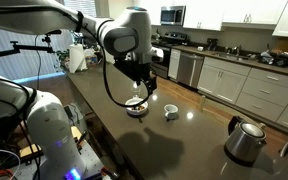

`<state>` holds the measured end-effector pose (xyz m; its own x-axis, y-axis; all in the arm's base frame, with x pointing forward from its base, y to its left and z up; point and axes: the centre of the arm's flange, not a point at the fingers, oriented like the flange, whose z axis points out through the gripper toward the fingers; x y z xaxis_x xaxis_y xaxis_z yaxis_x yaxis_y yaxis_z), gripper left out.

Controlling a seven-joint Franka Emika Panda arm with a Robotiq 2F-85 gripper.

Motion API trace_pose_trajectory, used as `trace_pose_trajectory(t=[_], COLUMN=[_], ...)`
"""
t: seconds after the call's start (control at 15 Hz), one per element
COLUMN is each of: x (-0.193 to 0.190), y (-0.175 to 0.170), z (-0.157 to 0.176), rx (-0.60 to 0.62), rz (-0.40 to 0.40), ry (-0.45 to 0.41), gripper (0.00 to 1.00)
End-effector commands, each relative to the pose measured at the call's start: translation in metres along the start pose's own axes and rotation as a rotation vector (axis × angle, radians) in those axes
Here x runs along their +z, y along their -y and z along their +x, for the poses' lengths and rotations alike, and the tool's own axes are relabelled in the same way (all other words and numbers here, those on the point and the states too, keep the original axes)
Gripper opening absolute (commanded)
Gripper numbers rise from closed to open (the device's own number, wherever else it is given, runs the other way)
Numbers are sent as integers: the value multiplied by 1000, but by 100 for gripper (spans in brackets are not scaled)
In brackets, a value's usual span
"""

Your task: Use the spoon to stir the contents in the white bowl

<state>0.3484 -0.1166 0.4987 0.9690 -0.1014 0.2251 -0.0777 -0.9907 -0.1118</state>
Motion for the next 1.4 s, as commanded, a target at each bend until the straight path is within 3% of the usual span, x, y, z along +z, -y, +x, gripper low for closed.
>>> trace_pose_trajectory(t=[0.0,0.47,0.93,1.33], x=[0,2,39,84], y=[0,2,29,41], z=[0,1,14,16], rx=[0,-2,-6,22], rz=[0,-3,-81,-1], ry=[0,4,107,181], gripper=[100,100,100,100])
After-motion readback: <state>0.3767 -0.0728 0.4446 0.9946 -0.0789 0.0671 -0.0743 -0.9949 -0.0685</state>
